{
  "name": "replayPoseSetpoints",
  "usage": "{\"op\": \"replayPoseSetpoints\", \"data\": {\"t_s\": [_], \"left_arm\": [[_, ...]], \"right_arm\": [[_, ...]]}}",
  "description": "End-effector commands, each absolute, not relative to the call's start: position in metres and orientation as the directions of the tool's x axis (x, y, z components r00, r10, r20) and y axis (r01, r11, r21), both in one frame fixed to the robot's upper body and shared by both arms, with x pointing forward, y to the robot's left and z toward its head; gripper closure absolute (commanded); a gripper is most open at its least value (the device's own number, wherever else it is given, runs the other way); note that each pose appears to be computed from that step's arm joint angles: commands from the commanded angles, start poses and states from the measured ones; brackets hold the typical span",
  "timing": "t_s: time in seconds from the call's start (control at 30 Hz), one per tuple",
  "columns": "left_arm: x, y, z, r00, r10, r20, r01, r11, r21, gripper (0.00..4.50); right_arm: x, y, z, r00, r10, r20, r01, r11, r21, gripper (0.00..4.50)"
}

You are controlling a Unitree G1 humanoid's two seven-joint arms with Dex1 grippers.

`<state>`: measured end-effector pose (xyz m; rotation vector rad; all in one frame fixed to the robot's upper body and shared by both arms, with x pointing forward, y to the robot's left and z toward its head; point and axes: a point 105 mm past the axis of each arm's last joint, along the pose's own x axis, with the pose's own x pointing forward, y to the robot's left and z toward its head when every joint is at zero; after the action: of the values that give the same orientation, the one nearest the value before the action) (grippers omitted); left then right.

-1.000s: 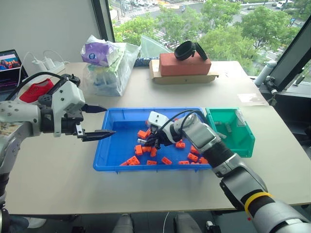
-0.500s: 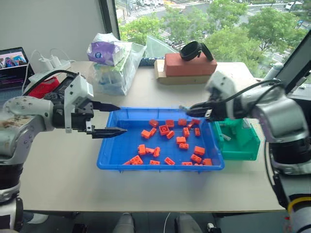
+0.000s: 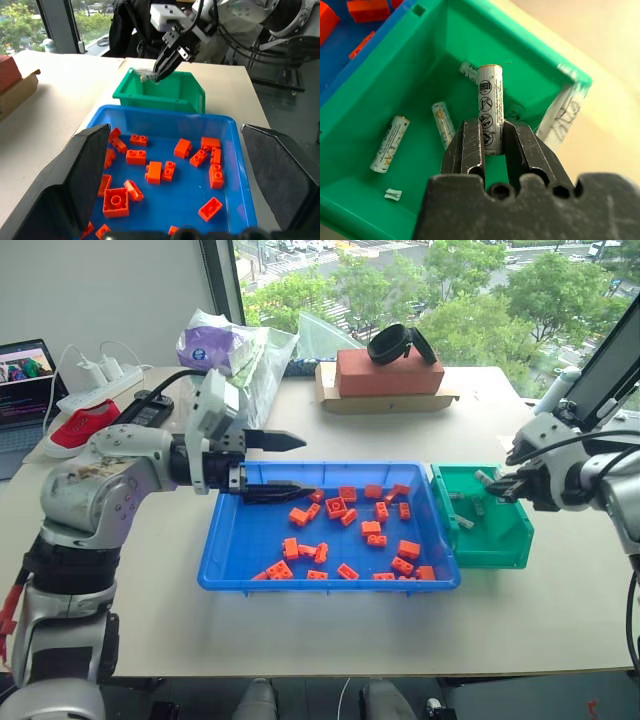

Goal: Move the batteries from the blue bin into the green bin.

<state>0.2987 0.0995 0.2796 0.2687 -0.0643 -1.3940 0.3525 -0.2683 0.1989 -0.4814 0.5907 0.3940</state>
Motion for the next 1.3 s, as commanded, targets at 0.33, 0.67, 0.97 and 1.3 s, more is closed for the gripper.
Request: {"op": "replayPoseSetpoints", "data": {"t_s": [0.33,0.67,0.97,1.3], "left_arm": [[0.301,0.089,0.28,0.173,-0.979,-0.107,0.958,0.142,0.248,0.0],[0.31,0.102,0.277,0.254,-0.958,-0.134,0.937,0.209,0.28,0.0],[0.339,0.153,0.283,0.571,-0.819,-0.054,0.76,0.502,0.412,0.0],[0.344,0.234,0.27,0.782,-0.621,0.05,0.591,0.765,0.256,0.0]], "right_arm": [[0.359,-0.263,0.203,0.797,0.187,-0.574,-0.431,0.842,-0.324,1.59],[0.348,-0.243,0.263,0.837,0.264,-0.479,-0.481,0.774,-0.413,0.02],[0.324,-0.281,0.283,0.889,0.281,-0.36,-0.427,0.792,-0.436,0.02],[0.315,-0.34,0.245,0.972,0.177,-0.154,-0.219,0.922,-0.32,0.02]]}}
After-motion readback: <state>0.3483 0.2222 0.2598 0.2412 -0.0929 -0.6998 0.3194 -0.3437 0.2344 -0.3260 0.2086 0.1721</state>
